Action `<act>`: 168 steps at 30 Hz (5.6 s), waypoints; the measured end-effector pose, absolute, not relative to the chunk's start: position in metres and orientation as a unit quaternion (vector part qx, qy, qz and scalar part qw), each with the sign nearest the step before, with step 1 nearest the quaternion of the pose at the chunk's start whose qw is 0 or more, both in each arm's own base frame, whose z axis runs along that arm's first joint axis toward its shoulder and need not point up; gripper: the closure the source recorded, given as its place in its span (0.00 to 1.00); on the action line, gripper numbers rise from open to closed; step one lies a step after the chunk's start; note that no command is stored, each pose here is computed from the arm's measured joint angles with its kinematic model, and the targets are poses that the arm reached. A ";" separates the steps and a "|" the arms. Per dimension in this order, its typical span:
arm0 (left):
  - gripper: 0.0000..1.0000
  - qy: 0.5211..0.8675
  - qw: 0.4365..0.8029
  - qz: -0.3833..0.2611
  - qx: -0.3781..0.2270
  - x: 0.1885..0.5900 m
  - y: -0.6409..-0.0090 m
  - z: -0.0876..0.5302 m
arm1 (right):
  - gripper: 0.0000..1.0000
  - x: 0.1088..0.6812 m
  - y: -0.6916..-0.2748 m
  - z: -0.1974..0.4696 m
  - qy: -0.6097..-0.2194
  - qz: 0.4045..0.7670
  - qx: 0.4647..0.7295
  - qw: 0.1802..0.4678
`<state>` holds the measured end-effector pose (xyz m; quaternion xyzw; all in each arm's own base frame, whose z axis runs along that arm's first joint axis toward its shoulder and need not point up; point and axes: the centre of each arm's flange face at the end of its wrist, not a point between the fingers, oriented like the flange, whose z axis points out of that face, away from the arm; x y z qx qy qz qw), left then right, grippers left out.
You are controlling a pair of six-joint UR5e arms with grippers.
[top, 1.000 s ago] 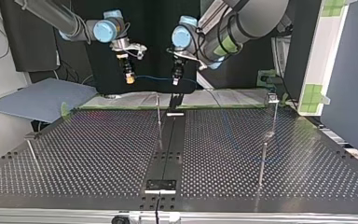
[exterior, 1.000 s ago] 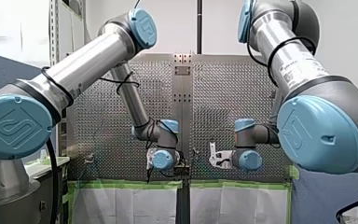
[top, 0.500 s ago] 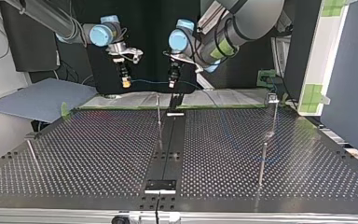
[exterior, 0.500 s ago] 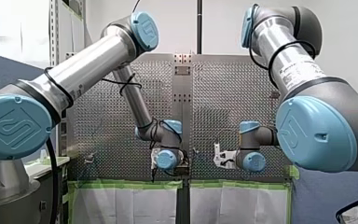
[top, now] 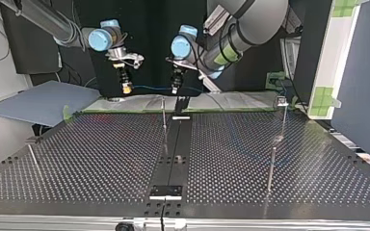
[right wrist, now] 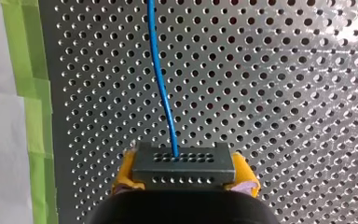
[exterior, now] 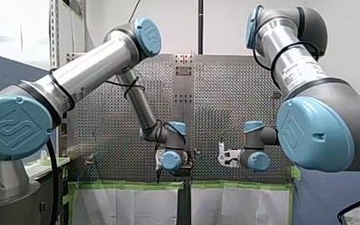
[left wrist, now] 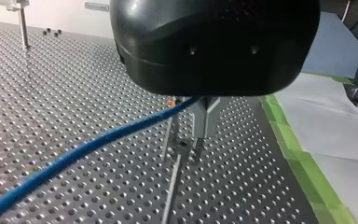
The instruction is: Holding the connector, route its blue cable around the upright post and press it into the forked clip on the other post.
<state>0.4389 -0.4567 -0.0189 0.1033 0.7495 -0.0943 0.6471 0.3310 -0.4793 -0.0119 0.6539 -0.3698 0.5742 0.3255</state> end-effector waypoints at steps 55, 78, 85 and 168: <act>0.99 0.746 0.654 -0.099 0.080 0.501 -0.440 -0.022 | 1.00 0.312 -0.522 -0.029 -0.366 0.537 0.682 0.337; 0.99 0.748 0.653 -0.086 0.085 0.531 -0.455 -0.022 | 1.00 0.310 -0.550 -0.015 -0.357 0.536 0.668 0.372; 0.99 0.745 0.657 -0.086 0.082 0.548 -0.461 -0.012 | 1.00 0.304 -0.563 -0.009 -0.362 0.534 0.660 0.386; 0.00 0.806 0.563 -0.100 0.153 0.505 -0.435 -0.005 | 1.00 0.307 -0.560 -0.010 -0.361 0.526 0.672 0.375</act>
